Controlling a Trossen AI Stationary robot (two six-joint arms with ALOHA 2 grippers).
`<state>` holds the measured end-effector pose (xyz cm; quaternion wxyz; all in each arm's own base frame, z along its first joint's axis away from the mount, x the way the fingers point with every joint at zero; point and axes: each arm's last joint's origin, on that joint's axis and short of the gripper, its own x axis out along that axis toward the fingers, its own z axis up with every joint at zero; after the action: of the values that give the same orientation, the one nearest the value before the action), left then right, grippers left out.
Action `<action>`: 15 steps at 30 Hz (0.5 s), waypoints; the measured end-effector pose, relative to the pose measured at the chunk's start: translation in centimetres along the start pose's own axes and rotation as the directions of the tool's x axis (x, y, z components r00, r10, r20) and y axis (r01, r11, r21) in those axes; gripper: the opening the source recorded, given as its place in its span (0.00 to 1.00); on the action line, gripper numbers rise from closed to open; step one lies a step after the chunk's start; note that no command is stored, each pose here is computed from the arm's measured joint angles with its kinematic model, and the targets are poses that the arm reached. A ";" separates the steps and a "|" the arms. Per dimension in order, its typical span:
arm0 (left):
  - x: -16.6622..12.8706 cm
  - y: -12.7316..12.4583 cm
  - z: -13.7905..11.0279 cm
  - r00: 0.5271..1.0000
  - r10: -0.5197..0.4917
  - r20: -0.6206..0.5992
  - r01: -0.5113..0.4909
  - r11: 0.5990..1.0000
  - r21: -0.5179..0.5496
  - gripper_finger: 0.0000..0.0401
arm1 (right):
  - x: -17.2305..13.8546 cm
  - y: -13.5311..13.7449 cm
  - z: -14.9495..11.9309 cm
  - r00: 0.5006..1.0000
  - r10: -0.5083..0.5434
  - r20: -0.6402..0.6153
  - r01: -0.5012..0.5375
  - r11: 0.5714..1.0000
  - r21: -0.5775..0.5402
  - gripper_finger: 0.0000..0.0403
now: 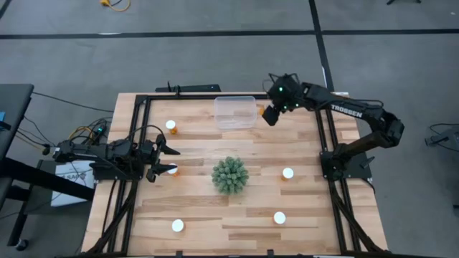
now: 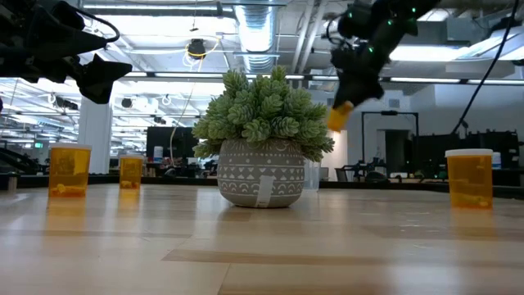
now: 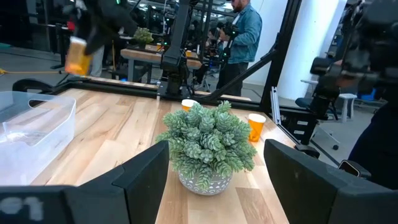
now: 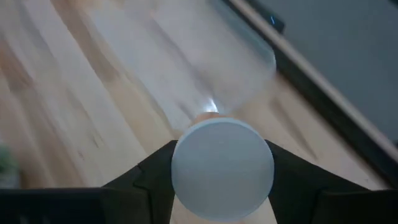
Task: Pick and place pill bottles into a basket
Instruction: Put the orange pill bottle into the transparent bin
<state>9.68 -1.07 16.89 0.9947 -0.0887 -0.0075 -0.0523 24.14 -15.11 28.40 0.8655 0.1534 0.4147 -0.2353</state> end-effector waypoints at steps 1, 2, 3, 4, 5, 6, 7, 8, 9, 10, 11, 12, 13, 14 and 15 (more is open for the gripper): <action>0.0 0.0 0.0 1.000 0.000 0.000 0.000 1.000 0.000 0.63 | -0.3 0.1 0.5 1.000 0.011 0.027 -0.011 1.000 -0.002 0.47; 0.0 0.0 0.0 1.000 0.000 0.000 0.000 1.000 0.000 0.63 | -0.6 0.1 1.0 0.998 0.023 0.054 -0.023 1.000 -0.004 0.47; 0.0 0.0 0.0 1.000 0.000 0.000 0.000 1.000 0.000 0.63 | -0.9 0.2 1.4 0.996 0.029 0.080 -0.029 1.000 -0.007 0.47; 0.0 0.0 0.0 1.000 0.000 0.000 0.000 1.000 0.000 0.63 | -1.1 0.3 1.8 0.994 0.033 0.105 -0.033 0.999 -0.005 0.47; 0.0 0.0 0.0 1.000 0.000 0.000 0.000 1.000 0.000 0.63 | -1.3 0.4 2.1 0.991 0.037 0.125 -0.036 0.999 -0.005 0.47; 0.0 0.0 0.0 1.000 0.000 0.000 0.000 1.000 0.000 0.63 | -1.4 0.4 2.4 0.989 0.040 0.141 -0.040 0.999 -0.004 0.47; 0.0 0.0 0.0 1.000 0.000 0.000 0.000 1.000 0.000 0.63 | -1.5 0.5 2.6 0.987 0.046 0.156 -0.045 0.999 -0.005 0.47; 0.0 0.0 0.0 1.000 0.000 0.000 0.000 1.000 0.000 0.63 | -1.6 0.6 2.8 0.984 0.050 0.170 -0.049 0.999 -0.008 0.47; 0.0 0.0 0.0 1.000 0.000 0.000 0.000 1.000 0.000 0.63 | -1.7 0.6 2.9 0.982 0.052 0.183 -0.051 0.999 -0.009 0.47; 0.0 0.0 0.0 1.000 0.000 0.000 0.000 1.000 0.000 0.63 | -1.7 0.6 3.0 0.980 0.058 0.192 -0.057 0.998 -0.012 0.47; 0.0 0.0 0.0 1.000 0.000 -0.001 0.000 1.000 0.000 0.63 | -1.7 0.7 3.1 0.978 0.067 0.198 -0.066 0.998 -0.014 0.47; 0.0 0.0 0.0 1.000 0.000 0.000 0.000 1.000 0.000 0.63 | -1.6 0.7 3.2 0.977 0.070 0.202 -0.068 0.998 -0.015 0.47; 0.0 0.0 0.0 1.000 0.000 0.000 0.000 1.000 0.000 0.63 | -1.2 0.9 3.3 0.976 0.075 0.205 -0.072 0.997 -0.020 0.47; 0.0 0.0 0.0 1.000 0.000 0.000 0.000 1.000 0.000 0.63 | -0.7 1.1 3.4 0.977 0.079 0.197 -0.076 0.997 -0.023 0.47; 0.0 0.0 0.0 1.000 0.000 0.000 0.000 1.000 0.000 0.63 | -0.2 1.1 3.2 0.982 0.080 0.170 -0.077 0.997 -0.022 0.47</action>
<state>9.68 -1.07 16.88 0.9947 -0.0887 -0.0074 -0.0521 26.73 -15.58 30.60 0.9076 0.1424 0.3344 -0.2101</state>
